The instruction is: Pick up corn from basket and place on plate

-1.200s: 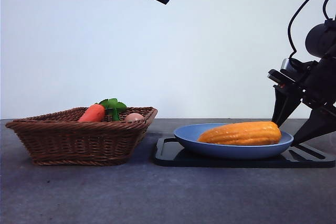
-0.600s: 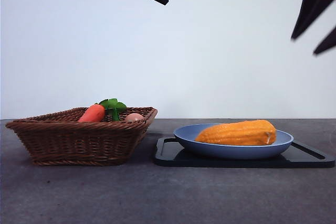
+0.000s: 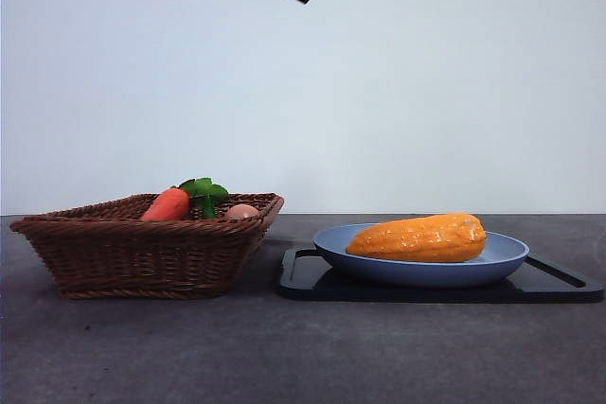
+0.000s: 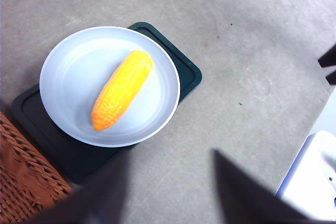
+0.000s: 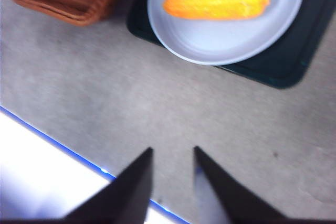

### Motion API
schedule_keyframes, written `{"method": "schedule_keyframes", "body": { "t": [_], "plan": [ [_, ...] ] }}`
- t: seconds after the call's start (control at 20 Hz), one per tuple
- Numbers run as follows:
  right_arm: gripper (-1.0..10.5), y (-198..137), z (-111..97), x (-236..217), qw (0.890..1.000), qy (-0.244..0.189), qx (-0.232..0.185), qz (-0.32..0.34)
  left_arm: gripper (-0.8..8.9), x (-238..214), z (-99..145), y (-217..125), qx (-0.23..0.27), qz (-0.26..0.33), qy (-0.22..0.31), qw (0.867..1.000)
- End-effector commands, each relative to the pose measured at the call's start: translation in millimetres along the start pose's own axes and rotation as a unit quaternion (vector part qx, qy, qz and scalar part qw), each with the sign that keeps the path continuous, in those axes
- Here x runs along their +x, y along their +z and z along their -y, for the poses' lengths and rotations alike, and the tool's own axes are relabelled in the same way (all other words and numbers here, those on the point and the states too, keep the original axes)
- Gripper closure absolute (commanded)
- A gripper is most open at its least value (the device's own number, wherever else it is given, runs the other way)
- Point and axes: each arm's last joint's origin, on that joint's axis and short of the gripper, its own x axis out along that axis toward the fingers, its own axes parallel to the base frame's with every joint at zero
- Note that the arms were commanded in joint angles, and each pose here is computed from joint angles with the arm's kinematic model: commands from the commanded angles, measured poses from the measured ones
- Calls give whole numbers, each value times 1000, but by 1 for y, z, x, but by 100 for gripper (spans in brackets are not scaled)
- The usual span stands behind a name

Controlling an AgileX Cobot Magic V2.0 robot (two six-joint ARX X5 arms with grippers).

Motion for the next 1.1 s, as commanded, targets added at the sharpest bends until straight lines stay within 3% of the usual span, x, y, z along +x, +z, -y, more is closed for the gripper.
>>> {"method": "schedule_keyframes", "body": {
  "t": [0.05,1.1],
  "plan": [
    [946,3,-2,-2,1000,-4,-24,2,791,-2,4,6,8,11,-5,1000],
    [945,15,-2,-3,997,-4,-45,56,806,-3,5,9,12,30,-8,999]
  ]
}}
